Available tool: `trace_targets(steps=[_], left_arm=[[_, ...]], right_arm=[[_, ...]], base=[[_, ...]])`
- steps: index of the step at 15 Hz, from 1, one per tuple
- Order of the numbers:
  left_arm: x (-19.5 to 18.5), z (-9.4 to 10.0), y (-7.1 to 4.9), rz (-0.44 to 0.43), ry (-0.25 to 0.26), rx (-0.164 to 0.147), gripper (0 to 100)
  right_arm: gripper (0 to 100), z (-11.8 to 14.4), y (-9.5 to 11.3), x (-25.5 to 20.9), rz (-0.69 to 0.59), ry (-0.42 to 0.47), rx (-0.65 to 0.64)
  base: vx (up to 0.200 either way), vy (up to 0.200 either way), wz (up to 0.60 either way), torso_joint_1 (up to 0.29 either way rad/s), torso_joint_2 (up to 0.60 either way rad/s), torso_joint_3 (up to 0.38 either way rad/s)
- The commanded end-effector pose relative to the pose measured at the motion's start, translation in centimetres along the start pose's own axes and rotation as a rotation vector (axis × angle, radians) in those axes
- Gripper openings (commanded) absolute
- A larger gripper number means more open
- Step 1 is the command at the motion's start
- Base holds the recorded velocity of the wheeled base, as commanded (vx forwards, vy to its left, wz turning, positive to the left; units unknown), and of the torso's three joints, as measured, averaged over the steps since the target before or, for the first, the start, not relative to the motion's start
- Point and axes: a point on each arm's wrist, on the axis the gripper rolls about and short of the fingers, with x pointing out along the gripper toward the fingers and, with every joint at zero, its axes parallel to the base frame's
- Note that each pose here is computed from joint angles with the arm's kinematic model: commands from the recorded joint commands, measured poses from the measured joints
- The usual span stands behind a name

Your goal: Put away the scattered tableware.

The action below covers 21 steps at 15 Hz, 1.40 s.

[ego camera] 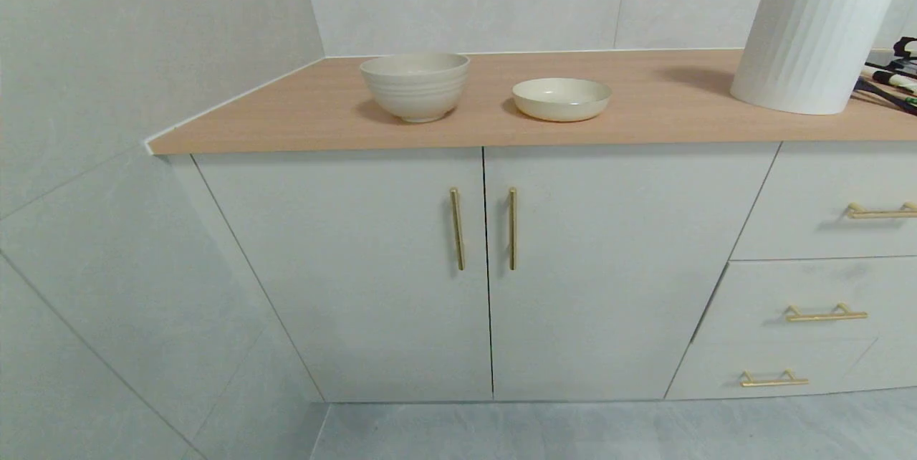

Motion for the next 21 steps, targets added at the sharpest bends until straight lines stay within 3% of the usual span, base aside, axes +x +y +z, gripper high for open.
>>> trace_targets(steps=[1, 5, 8, 11, 16, 21], left_arm=[[0.0, 0.0, 0.0, 0.001, -0.001, 0.000, 100], [0.0, 0.0, 0.0, 0.001, -0.001, 0.000, 100], [0.0, 0.0, 0.0, 0.001, -0.001, 0.000, 100], [0.0, 0.0, 0.0, 0.001, -0.001, 0.000, 100], [0.0, 0.0, 0.0, 0.001, -0.001, 0.000, 100], [0.0, 0.0, 0.0, 0.001, -0.001, 0.000, 100]], right_arm=[[100, 3.6, 0.5, -0.2, 0.163, -0.013, 0.035], [100, 5.8, 0.3, 7.1, 0.398, 0.380, 0.137], [100, 7.4, 2.5, 14.8, 0.602, 0.513, 0.152], [100, 6.7, 6.7, 22.8, 0.710, 0.519, 0.206], [100, 3.6, 13.5, 31.1, 0.819, 0.465, 0.299], [100, 1.9, 16.1, 35.5, 0.823, 0.458, 0.307]], base=[[0.000, 0.000, 0.00, 0.000, 0.00, 0.000], [0.000, 0.000, 0.00, 0.000, 0.00, 0.000], [0.000, 0.000, 0.00, 0.000, 0.00, 0.000], [0.000, 0.000, 0.00, 0.000, 0.00, 0.000], [0.000, 0.000, 0.00, 0.000, 0.00, 0.000], [0.000, 0.000, 0.00, 0.000, 0.00, 0.000]])
